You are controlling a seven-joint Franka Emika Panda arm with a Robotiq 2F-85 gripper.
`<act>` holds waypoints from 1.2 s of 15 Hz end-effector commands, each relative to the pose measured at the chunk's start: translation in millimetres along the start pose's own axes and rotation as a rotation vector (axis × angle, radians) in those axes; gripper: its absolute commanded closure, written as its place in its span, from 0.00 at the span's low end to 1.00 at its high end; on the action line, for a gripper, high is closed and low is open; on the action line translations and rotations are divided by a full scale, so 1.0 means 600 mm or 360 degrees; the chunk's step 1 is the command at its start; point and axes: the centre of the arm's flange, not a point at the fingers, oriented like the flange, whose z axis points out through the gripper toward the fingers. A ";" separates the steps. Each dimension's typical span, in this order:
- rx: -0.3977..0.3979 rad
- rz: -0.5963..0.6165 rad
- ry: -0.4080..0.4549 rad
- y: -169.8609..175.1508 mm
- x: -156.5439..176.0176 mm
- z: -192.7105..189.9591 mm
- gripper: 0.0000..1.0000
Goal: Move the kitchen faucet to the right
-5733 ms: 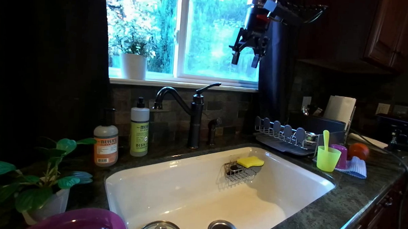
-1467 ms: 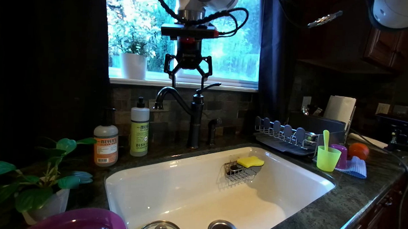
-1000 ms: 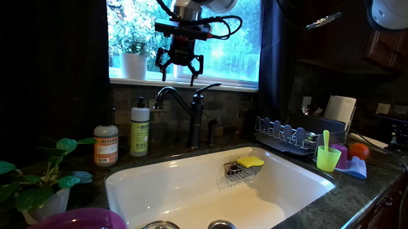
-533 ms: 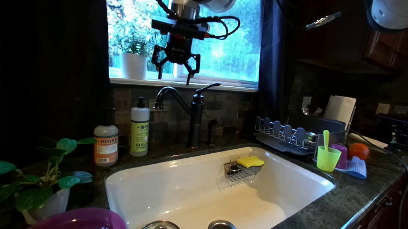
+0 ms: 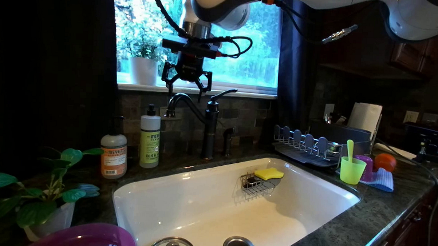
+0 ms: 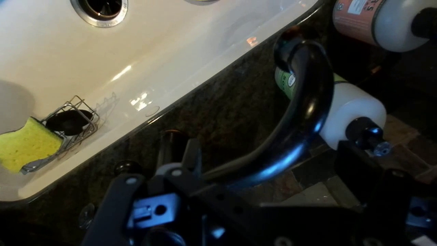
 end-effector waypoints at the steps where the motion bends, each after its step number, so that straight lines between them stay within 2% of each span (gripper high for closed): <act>1: 0.0013 0.0005 -0.0129 -0.001 -0.015 -0.002 0.00; 7: -0.0049 0.0108 -0.0308 0.024 -0.038 0.006 0.00; 10: -0.0110 0.0222 -0.0330 0.055 -0.035 0.014 0.00; 14: -0.0139 0.0338 -0.0344 0.075 -0.050 -0.005 0.00; 18: -0.0318 0.0393 -0.0423 0.114 -0.073 -0.015 0.00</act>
